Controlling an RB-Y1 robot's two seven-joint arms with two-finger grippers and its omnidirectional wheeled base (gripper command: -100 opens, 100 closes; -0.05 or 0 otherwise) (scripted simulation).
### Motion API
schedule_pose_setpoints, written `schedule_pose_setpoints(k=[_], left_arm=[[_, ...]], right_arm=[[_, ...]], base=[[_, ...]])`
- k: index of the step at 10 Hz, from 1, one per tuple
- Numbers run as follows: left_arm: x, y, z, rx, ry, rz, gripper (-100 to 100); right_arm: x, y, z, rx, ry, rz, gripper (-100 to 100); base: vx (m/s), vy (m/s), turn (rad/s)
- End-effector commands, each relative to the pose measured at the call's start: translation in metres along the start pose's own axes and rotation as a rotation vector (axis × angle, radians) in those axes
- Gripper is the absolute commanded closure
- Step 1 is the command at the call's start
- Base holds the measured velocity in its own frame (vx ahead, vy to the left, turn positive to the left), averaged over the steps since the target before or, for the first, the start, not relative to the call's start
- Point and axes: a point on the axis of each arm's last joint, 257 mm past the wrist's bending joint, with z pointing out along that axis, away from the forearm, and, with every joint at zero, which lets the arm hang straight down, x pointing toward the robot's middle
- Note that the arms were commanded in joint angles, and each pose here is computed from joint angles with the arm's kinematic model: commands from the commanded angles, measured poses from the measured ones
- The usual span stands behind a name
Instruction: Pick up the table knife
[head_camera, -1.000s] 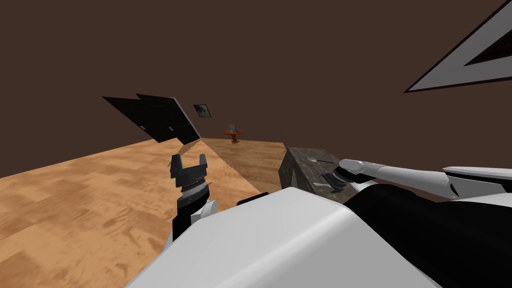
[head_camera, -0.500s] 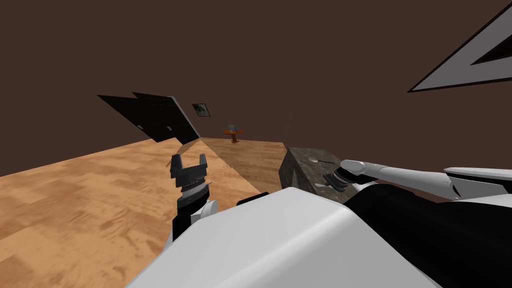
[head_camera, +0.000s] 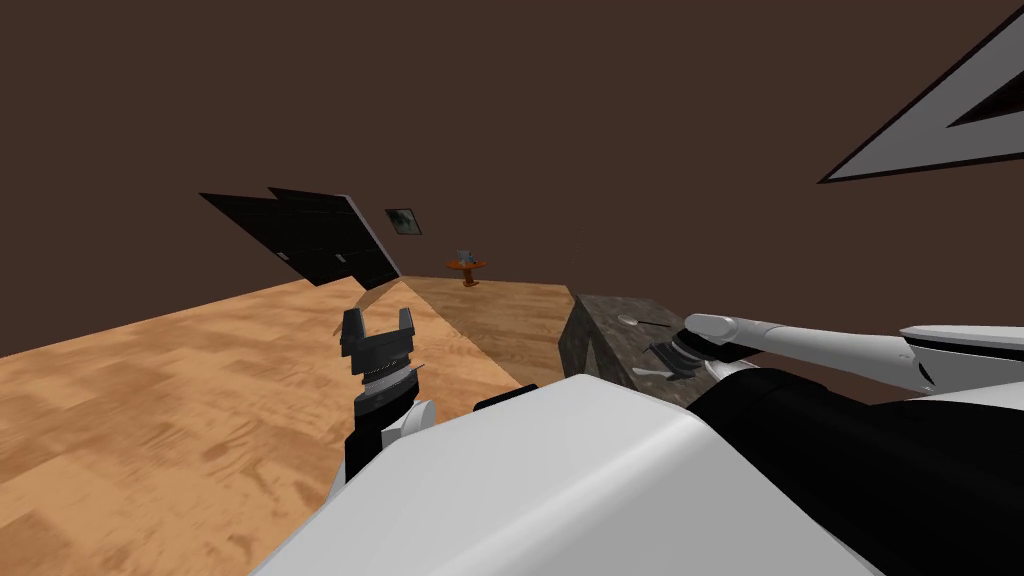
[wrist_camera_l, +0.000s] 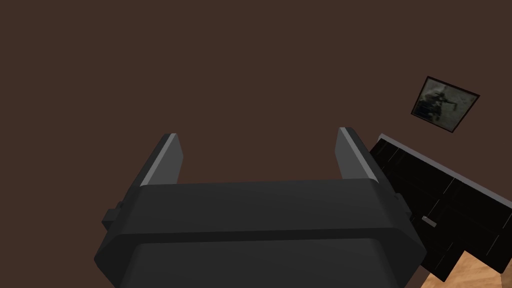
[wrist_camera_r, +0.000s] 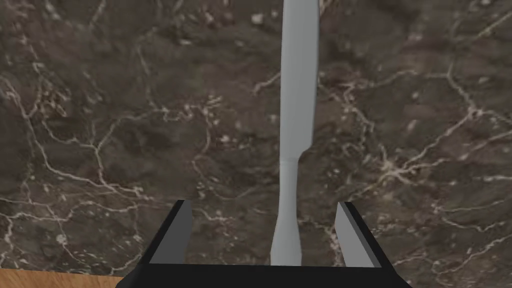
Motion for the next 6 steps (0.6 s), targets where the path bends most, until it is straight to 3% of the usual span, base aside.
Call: schedule_pose_setpoints(k=[1, 6], left_arm=[[0.0, 0.0, 0.0, 0.0, 0.0, 0.0, 0], [0.0, 0.0, 0.0, 0.0, 0.0, 0.0, 0]], right_arm=[[0.008, -0.011, -0.01, 0.01, 0.021, -0.005, -100], [0.054, -0.017, -0.052, -0.019, 0.14, -0.042, -100]], base=[[0.059, 0.061, 0.001], [0.107, 0.095, 0.006]])
